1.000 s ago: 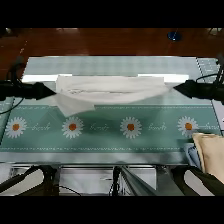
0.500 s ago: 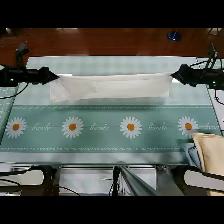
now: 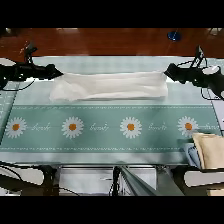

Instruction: Fold the shirts.

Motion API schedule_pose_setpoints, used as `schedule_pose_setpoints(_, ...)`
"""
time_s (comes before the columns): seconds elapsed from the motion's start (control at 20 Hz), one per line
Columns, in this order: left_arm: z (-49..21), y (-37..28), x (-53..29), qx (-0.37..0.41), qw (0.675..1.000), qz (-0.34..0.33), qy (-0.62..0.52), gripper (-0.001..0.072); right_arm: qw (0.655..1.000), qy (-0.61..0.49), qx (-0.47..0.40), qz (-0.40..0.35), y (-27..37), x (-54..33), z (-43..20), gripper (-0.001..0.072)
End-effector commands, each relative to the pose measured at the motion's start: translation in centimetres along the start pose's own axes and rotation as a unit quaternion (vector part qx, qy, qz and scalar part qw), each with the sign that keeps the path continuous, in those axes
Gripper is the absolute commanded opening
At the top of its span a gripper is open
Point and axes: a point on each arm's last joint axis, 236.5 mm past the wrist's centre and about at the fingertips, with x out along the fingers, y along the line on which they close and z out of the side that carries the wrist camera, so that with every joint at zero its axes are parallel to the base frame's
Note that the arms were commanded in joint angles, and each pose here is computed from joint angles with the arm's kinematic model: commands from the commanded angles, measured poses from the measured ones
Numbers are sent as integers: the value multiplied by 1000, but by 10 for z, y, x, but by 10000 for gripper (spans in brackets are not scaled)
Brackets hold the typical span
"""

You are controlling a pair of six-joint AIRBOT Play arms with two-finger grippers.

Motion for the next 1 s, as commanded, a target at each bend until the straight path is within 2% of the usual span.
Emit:
schedule_pose_setpoints(0.0, 0, 12, 11, -1, 1000, 5, 2, 28, 1000, -3, 1, -13, -10, 14, -3, 19)
schedule_pose_setpoints(0.4, -21, 27, 32, -23, 999, 1, 33, 34, 998, 58, -13, -23, -20, 43, -45, 20)
schedule_pose_setpoints(0.45, -19, 29, 32, -23, 999, 3, 29, 80, 998, 60, -14, -23, -19, 45, -47, 21)
schedule_pose_setpoints(0.5, -16, 30, 31, -22, 999, 6, 23, 177, 998, 53, -16, -24, -18, 44, -44, 23)
schedule_pose_setpoints(0.55, -10, 31, 27, -20, 1000, 7, 18, 294, 999, 45, -19, -23, -16, 42, -39, 62)
schedule_pose_setpoints(0.6, 0, 33, 20, -17, 1000, 8, 8, 395, 999, 29, -28, -24, -14, 34, -27, 142)
schedule_pose_setpoints(0.65, 13, 35, 6, -12, 1000, 6, -3, 420, 999, 5, -40, -23, -11, 22, -10, 248)
schedule_pose_setpoints(0.7, 28, 38, -11, -6, 1000, 6, -17, 420, 998, -22, -50, -23, -7, 4, 11, 355)
schedule_pose_setpoints(0.75, 45, 43, -33, -1, 999, 9, -35, 419, 997, -49, -56, -22, -3, -16, 33, 403)
schedule_pose_setpoints(0.8, 59, 49, -56, -3, 998, 15, -54, 413, 995, -78, -62, -26, -3, -38, 56, 402)
schedule_pose_setpoints(0.9, 75, 68, -98, -42, 994, 46, -86, 294, 990, -111, -70, -50, -12, -79, 90, 400)
schedule_pose_setpoints(0.95, 75, 75, -112, -52, 993, 61, -90, 294, 990, -101, -71, -71, -23, -90, 93, 400)
